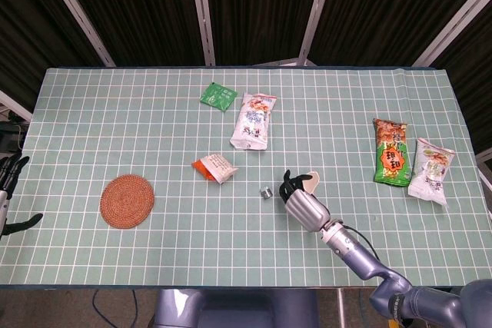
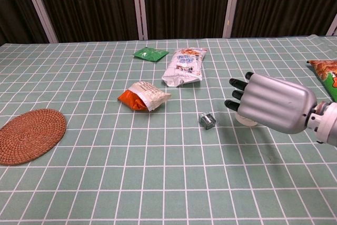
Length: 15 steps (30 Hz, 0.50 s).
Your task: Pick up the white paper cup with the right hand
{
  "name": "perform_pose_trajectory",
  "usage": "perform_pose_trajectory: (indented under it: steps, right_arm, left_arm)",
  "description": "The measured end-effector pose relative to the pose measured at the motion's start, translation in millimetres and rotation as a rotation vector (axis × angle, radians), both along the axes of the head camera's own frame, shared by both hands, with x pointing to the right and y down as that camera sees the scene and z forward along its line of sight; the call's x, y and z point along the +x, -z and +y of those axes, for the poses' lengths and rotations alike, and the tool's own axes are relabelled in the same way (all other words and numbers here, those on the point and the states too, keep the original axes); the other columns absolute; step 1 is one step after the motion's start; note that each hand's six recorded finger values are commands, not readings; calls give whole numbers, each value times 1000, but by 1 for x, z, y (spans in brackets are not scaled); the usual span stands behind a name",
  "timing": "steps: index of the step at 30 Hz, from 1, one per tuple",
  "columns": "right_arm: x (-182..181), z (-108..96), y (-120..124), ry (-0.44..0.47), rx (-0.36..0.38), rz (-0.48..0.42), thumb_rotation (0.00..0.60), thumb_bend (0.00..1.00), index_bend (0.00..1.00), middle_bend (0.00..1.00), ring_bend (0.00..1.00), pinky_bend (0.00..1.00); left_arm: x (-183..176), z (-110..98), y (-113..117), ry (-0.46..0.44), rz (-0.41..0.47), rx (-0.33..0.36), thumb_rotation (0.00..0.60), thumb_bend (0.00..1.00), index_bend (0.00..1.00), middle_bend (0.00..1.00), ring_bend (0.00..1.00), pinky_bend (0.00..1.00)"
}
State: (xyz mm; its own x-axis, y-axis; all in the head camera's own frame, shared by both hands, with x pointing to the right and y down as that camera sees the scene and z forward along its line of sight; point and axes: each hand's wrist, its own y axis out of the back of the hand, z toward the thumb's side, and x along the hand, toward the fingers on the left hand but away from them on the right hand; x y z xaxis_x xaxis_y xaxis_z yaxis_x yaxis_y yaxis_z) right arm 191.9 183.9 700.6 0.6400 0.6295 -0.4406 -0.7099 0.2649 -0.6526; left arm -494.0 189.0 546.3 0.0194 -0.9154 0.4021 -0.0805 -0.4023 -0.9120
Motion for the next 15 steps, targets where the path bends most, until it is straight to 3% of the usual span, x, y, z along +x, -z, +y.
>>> perform_pose_trajectory:
  steps: [6,10,15]
  right_arm:
    - [2,-9,18,-115,-56,-153,600,282,249,379,181,471]
    - [8,-14,27,-254,-162,-299,600,282,249,378,176,448]
    - [22,-18,28,-471,-353,-490,600,282,249,378,170,420]
  left_arm:
    - [0,0,1,3,14,-3,600,0,0,0,0,0]
    - [3,1,2,-5,27,-11,600,0,0,0,0,0]
    - [5,3,3,-11,35,-16,600,0,0,0,0,0]
